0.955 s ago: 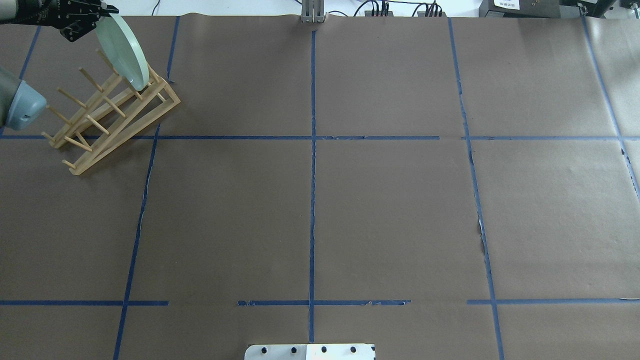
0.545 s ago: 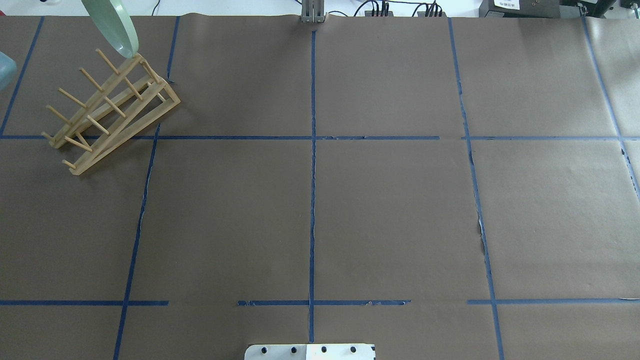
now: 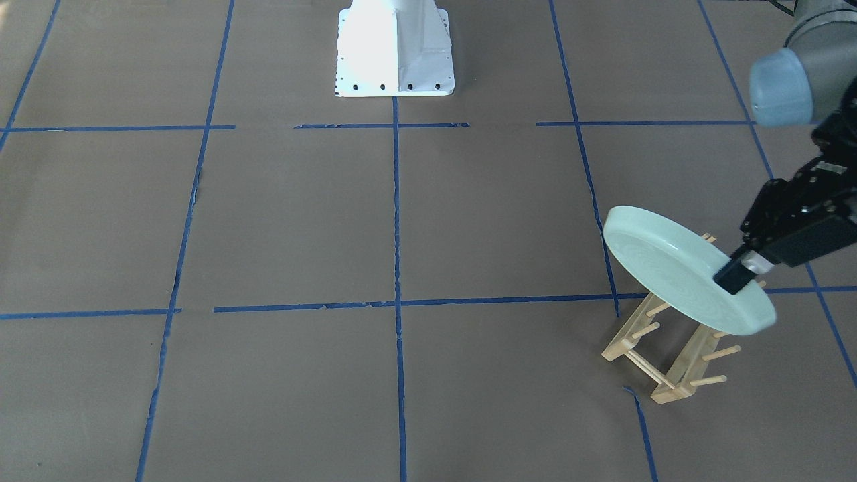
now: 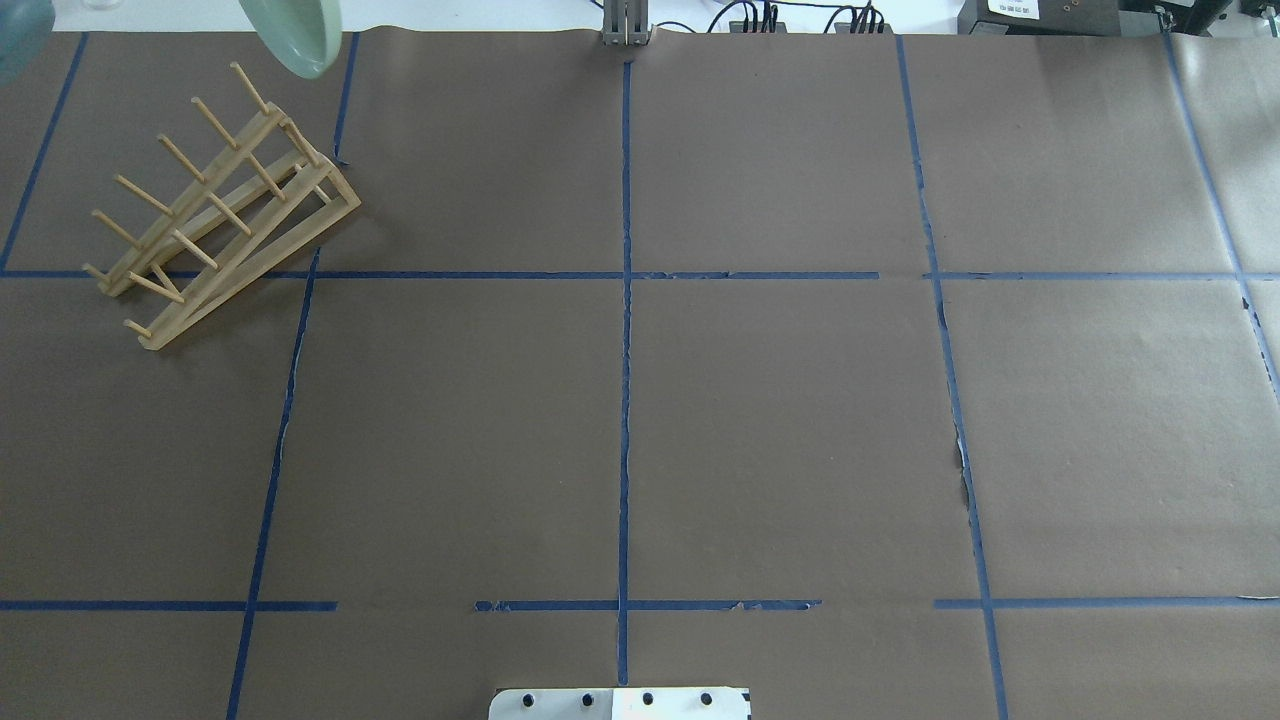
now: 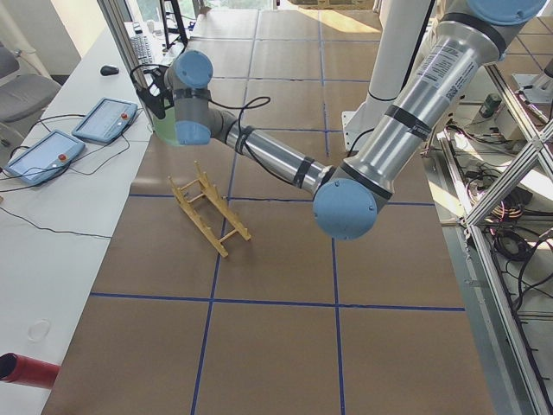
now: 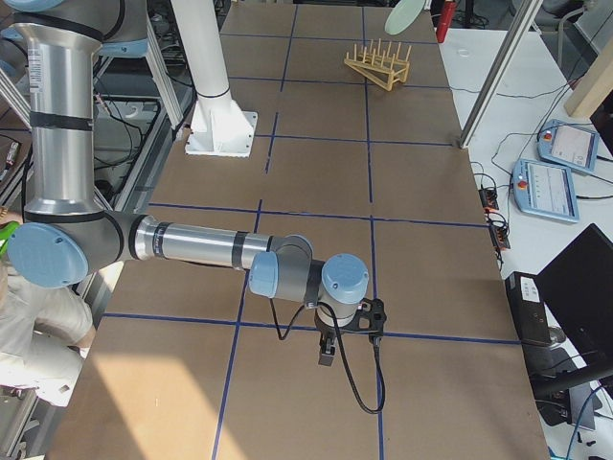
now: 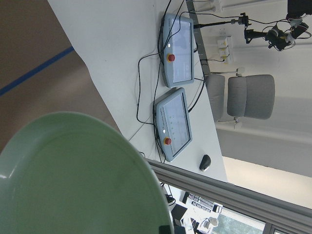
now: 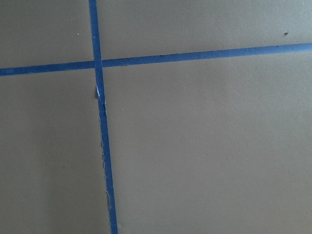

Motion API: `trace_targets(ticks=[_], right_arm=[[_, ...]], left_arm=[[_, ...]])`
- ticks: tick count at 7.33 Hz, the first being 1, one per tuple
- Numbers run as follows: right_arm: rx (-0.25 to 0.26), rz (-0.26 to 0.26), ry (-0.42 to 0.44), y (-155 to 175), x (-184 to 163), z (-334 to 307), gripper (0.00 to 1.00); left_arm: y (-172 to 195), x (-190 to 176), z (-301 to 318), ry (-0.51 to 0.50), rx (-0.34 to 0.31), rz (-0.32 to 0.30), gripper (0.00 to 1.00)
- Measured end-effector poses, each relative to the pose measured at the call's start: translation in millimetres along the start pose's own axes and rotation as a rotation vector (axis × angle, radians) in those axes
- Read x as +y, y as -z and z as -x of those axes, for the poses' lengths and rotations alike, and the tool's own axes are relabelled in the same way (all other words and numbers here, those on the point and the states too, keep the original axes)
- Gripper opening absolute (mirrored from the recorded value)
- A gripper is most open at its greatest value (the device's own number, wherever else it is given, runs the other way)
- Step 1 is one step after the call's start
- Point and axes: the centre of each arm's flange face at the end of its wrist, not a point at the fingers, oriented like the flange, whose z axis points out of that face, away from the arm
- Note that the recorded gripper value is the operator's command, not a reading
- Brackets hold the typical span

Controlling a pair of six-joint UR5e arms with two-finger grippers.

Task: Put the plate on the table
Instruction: 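Lift the plate upward out of the wooden rack with the left gripper, then carry the plate toward the robot and lower it flat onto the table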

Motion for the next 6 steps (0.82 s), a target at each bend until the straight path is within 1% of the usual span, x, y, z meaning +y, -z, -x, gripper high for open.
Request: trace_targets(ticks=[1, 2, 3, 4, 5, 6], right_arm=[[0.0, 0.0, 0.0, 0, 0, 0, 1.0], [0.0, 0.0, 0.0, 0, 0, 0, 1.0], [0.0, 0.0, 0.0, 0, 0, 0, 1.0], [0.0, 0.0, 0.0, 0, 0, 0, 1.0], [0.0, 0.0, 0.0, 0, 0, 0, 1.0], [0.0, 0.0, 0.0, 0, 0, 0, 1.0]], left_arm=[[-24, 43, 5, -0.062, -0.101, 0.006, 0.0], [-53, 82, 21, -0.134, -0.206, -0.007, 0.0], [-85, 117, 46, -0.205, -0.328, -0.048, 0.0], [-120, 153, 78, -0.281, -0.482, -0.092, 0.0], [-156, 184, 114, -0.359, -0.641, -0.122, 0.0], [-191, 208, 148, -0.425, -0.779, -0.142, 0.0]])
